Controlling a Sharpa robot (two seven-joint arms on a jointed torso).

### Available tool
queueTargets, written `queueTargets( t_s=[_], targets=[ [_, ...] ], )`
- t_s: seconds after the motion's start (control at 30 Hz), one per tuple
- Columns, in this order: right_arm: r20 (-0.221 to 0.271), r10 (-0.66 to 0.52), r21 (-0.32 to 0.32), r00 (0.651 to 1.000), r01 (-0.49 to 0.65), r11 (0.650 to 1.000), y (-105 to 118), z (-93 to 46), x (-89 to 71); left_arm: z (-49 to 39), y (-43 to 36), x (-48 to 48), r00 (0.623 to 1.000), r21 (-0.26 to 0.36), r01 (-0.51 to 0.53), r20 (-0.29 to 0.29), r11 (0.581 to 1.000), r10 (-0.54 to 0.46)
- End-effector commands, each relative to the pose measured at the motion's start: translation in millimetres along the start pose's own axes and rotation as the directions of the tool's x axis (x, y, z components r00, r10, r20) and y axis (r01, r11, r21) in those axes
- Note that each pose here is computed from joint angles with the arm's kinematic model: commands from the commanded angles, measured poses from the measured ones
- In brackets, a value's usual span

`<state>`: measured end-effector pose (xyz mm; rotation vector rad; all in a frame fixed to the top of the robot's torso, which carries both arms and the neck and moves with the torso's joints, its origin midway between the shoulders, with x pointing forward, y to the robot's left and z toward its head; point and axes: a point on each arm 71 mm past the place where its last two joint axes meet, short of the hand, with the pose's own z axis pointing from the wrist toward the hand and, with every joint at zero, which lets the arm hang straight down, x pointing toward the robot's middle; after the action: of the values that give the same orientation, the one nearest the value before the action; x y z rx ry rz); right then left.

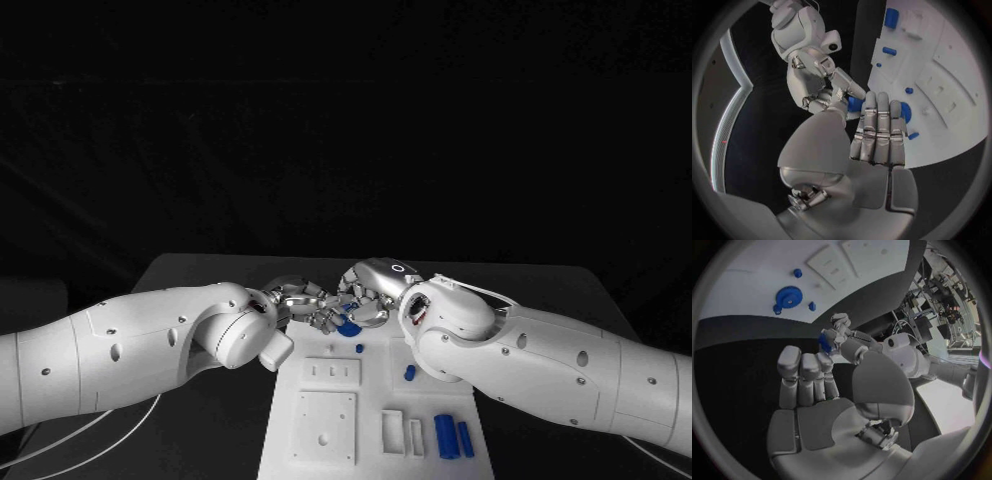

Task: Assemble the parts on the task board

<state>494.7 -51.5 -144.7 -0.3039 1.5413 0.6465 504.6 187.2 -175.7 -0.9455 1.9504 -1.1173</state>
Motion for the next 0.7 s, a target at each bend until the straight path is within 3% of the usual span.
queueTargets(
  t_s=[0.03,0.7],
  targets=[
    [-0.033,-0.017,-0.011,0.999,0.017,1.000,1.8,-0.5,5.2,-0.3,-5.5,3.2,1.000,0.028,-0.004,-0.014,1.000,0.004],
    [-0.041,-0.022,-0.004,0.999,0.022,1.000,-0.9,-0.6,7.8,-0.4,-4.5,0.3,1.000,0.024,-0.003,-0.009,1.000,0.003]
  ],
)
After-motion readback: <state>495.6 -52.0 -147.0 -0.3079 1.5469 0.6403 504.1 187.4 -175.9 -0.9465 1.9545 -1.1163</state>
